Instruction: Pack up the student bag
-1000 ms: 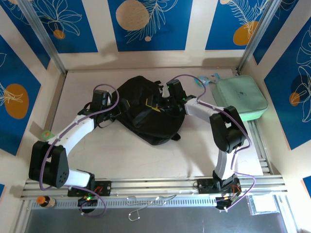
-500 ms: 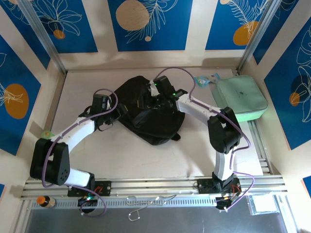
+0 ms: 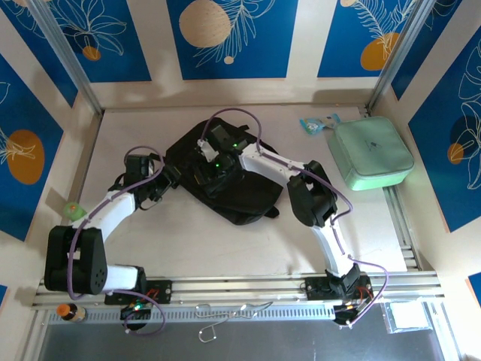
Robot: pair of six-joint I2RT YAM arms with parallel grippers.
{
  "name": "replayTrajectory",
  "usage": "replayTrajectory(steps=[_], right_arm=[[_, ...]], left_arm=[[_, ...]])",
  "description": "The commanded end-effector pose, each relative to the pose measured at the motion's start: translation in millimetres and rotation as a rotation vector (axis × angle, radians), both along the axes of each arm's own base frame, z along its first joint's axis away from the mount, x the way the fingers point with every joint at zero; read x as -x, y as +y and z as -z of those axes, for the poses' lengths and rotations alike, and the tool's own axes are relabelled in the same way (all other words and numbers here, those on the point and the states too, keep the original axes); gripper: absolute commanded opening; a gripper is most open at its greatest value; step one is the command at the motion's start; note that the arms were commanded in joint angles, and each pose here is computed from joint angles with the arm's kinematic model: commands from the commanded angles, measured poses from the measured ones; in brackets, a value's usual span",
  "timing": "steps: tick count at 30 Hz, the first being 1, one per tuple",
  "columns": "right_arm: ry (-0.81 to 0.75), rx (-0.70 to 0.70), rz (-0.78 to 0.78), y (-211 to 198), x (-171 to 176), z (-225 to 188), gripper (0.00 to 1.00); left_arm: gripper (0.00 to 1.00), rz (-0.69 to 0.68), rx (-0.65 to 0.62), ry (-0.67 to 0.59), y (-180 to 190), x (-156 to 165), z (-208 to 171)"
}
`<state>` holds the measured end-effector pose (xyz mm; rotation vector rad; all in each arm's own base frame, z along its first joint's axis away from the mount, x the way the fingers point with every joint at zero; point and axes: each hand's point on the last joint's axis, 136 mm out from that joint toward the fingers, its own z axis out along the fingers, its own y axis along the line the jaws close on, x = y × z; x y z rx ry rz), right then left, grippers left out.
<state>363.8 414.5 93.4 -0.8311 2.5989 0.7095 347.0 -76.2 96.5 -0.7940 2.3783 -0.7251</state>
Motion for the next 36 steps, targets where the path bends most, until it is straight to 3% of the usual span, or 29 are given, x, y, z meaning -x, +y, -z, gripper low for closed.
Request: replayTrajectory(steps=[1,11,15,20,23,29,36], right_arm=[[-0.012,0.074,-0.026,-2.8,-1.0,6.1,0.44],[-0.052,0.208,-0.07,-1.4,2.3,32.3,0.43],[-0.045,0.207,-0.073,0.1,3.2,35.6,0.3],[-0.049,0.138,-0.039,4.3,-1.8,15.6,0.08],[-0.075,0.076,-0.01,4.4,-5.0,-6.9,0.01],[-0.106,-0.037,0.043,-4.1,-4.5,-47.9,0.0],[-0.077,-0.118,0.075,-14.8,1.0,-65.0,0.0]], left_arm=[[0.71,0.004,0.032,-0.021,-1.3,-2.6,-6.6],[0.71,0.014,0.043,-0.011,-3.9,-4.6,-3.5],[0.71,0.017,0.042,-0.013,-4.1,-5.0,-4.8],[0.69,0.032,0.057,-0.021,-7.5,-5.2,-8.6],[0.65,0.066,0.09,-0.036,-15.4,-5.8,-14.1],[0.58,0.167,0.181,-0.07,-41.0,-2.9,-29.3],[0.52,0.281,0.294,-0.112,-81.1,-5.1,-44.3]])
